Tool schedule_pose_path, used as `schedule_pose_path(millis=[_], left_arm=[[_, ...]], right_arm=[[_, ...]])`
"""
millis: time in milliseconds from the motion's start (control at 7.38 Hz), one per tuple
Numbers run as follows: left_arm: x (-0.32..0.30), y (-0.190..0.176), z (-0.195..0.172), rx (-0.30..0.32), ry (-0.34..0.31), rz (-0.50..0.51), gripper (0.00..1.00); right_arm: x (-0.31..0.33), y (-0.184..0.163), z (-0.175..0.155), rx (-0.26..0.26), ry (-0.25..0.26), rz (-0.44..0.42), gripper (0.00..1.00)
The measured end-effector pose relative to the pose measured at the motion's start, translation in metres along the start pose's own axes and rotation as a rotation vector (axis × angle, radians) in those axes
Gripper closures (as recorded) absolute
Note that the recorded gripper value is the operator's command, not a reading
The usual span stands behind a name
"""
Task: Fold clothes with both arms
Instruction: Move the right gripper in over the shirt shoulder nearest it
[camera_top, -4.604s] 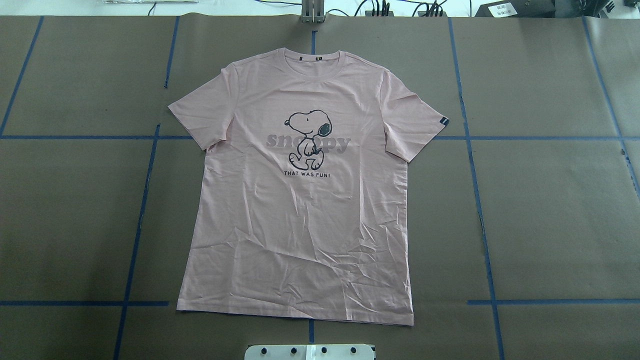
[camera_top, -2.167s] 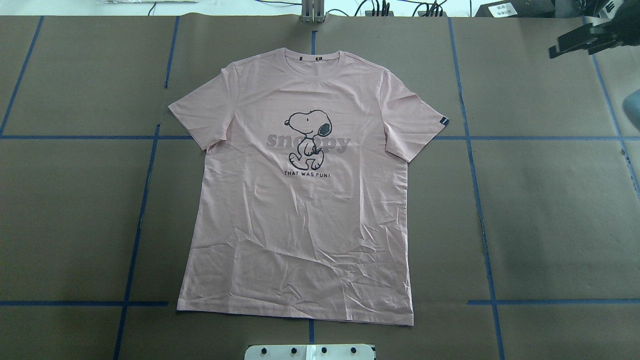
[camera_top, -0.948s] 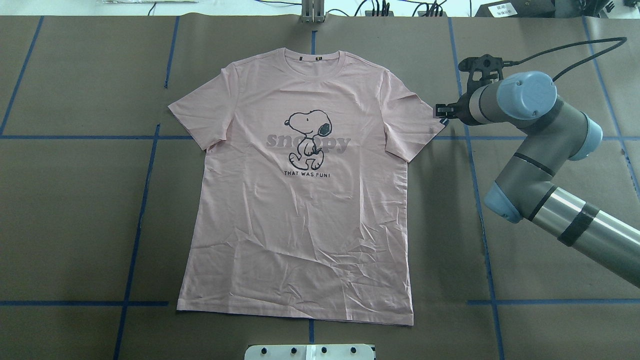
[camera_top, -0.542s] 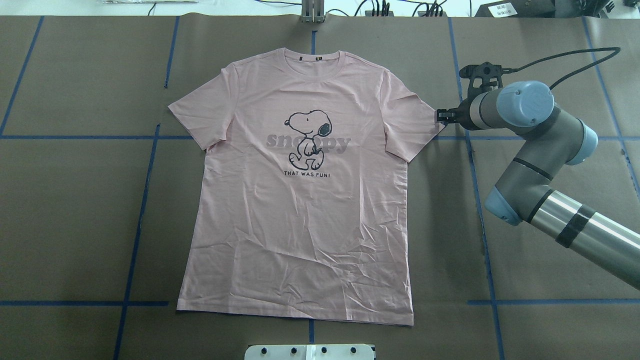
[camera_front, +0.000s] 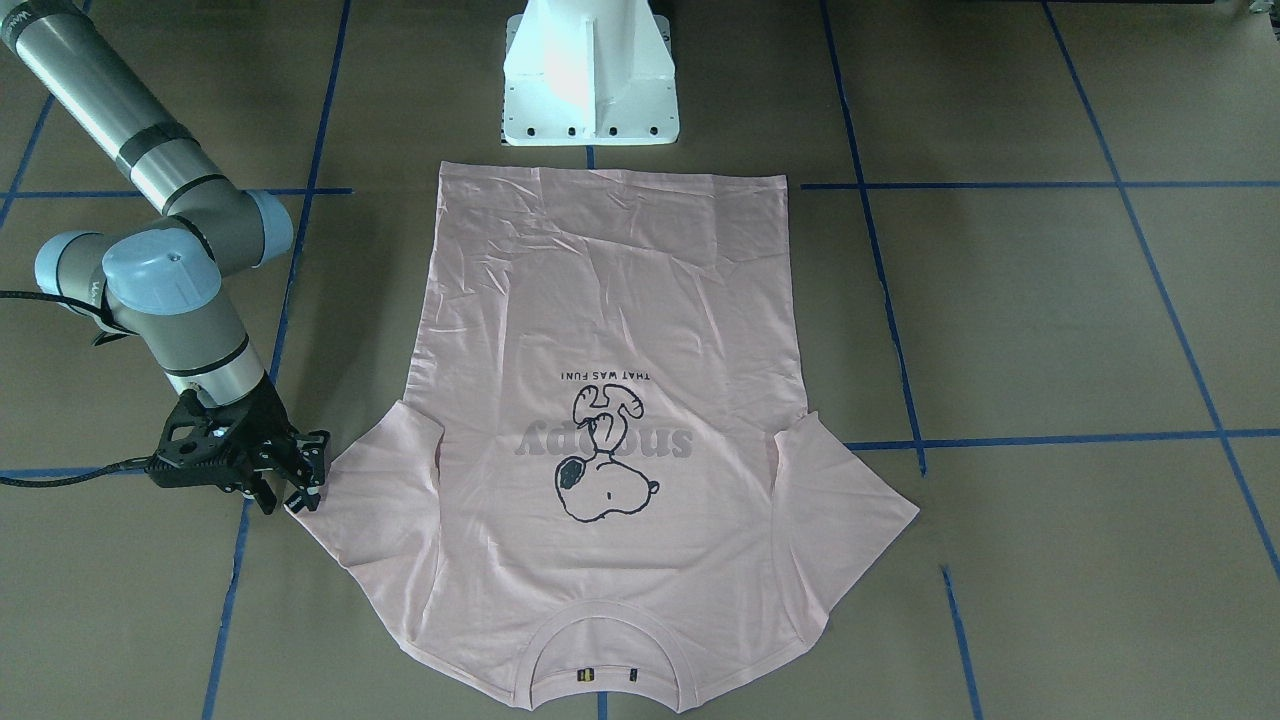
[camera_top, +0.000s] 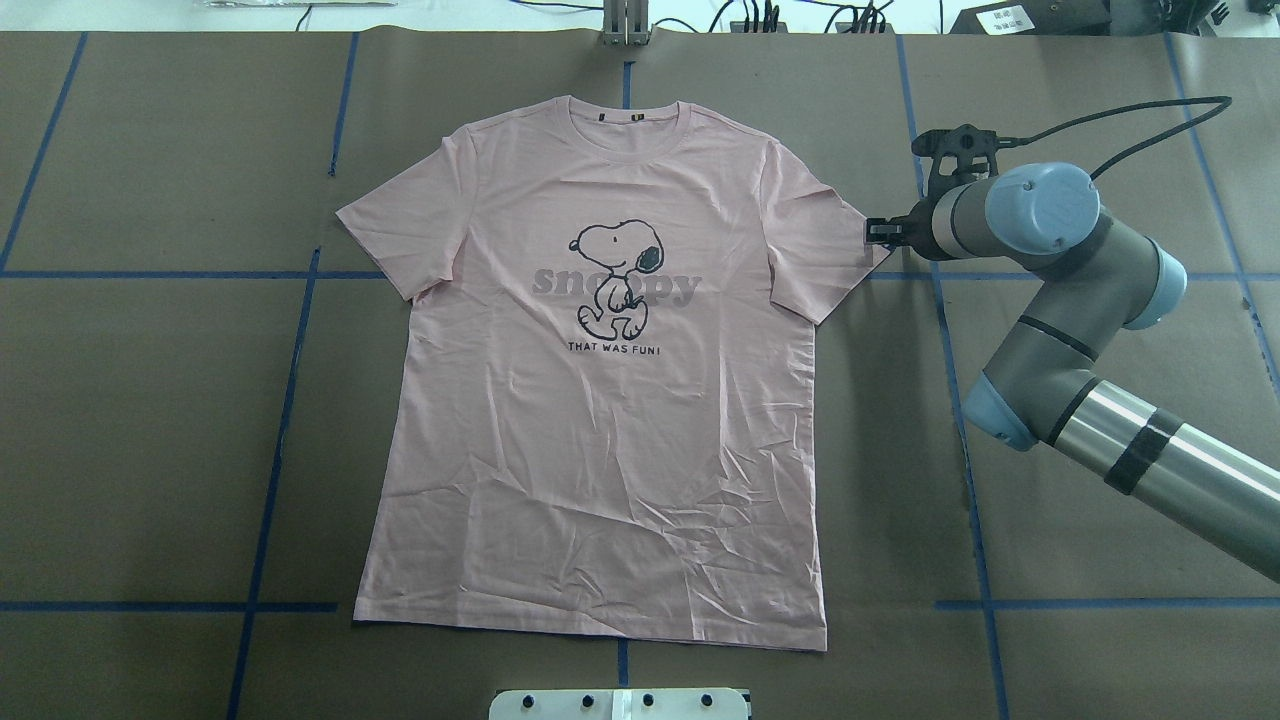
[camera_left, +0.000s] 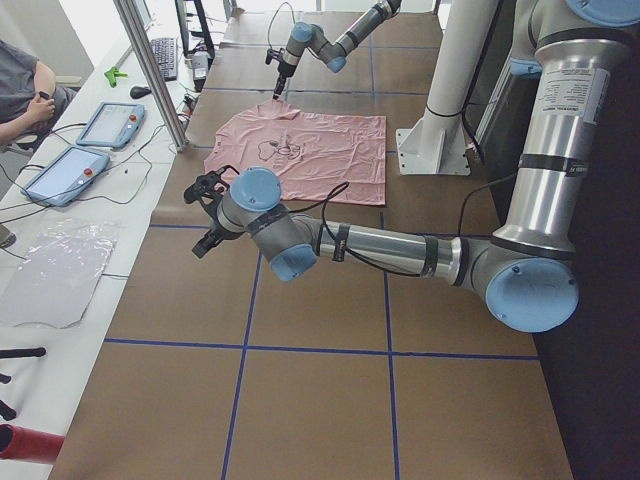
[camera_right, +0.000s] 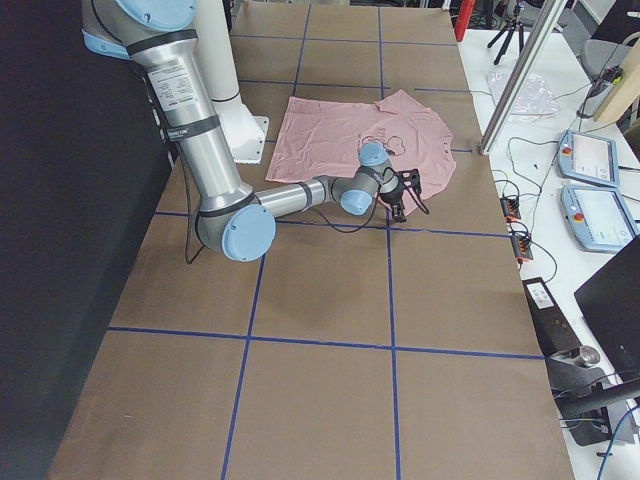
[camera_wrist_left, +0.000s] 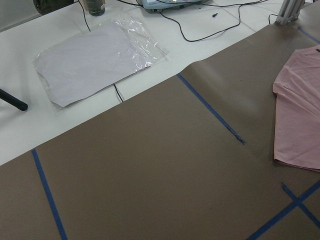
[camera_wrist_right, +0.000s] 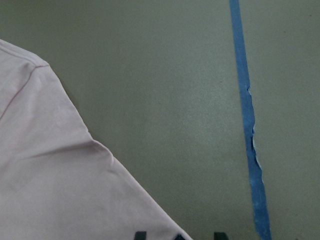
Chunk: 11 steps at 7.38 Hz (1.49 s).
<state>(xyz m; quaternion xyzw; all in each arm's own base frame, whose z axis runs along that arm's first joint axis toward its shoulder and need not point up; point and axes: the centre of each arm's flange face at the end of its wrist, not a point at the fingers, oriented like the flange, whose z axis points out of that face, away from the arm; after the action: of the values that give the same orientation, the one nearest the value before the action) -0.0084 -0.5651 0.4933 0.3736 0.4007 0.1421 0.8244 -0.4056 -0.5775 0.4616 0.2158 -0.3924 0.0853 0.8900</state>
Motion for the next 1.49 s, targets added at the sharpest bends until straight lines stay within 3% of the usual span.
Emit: schedule_pose_path(millis=[542, 677, 812, 1490], left_arm=[[0.000, 0.000, 0.000, 0.000, 0.000, -0.001, 0.00], [0.000, 0.000, 0.000, 0.000, 0.000, -0.001, 0.00], [0.000, 0.000, 0.000, 0.000, 0.000, -0.001, 0.00], [0.000, 0.000, 0.000, 0.000, 0.000, -0.002, 0.00]], right_arm=[[-0.002, 0.002, 0.001, -0.003, -0.002, 0.002, 0.58], [-0.002, 0.002, 0.001, -0.003, -0.001, 0.002, 0.75], [-0.002, 0.003, 0.001, -0.003, 0.001, 0.002, 1.00], [-0.029, -0.013, -0.008, 0.009, 0.007, 0.013, 1.00]])
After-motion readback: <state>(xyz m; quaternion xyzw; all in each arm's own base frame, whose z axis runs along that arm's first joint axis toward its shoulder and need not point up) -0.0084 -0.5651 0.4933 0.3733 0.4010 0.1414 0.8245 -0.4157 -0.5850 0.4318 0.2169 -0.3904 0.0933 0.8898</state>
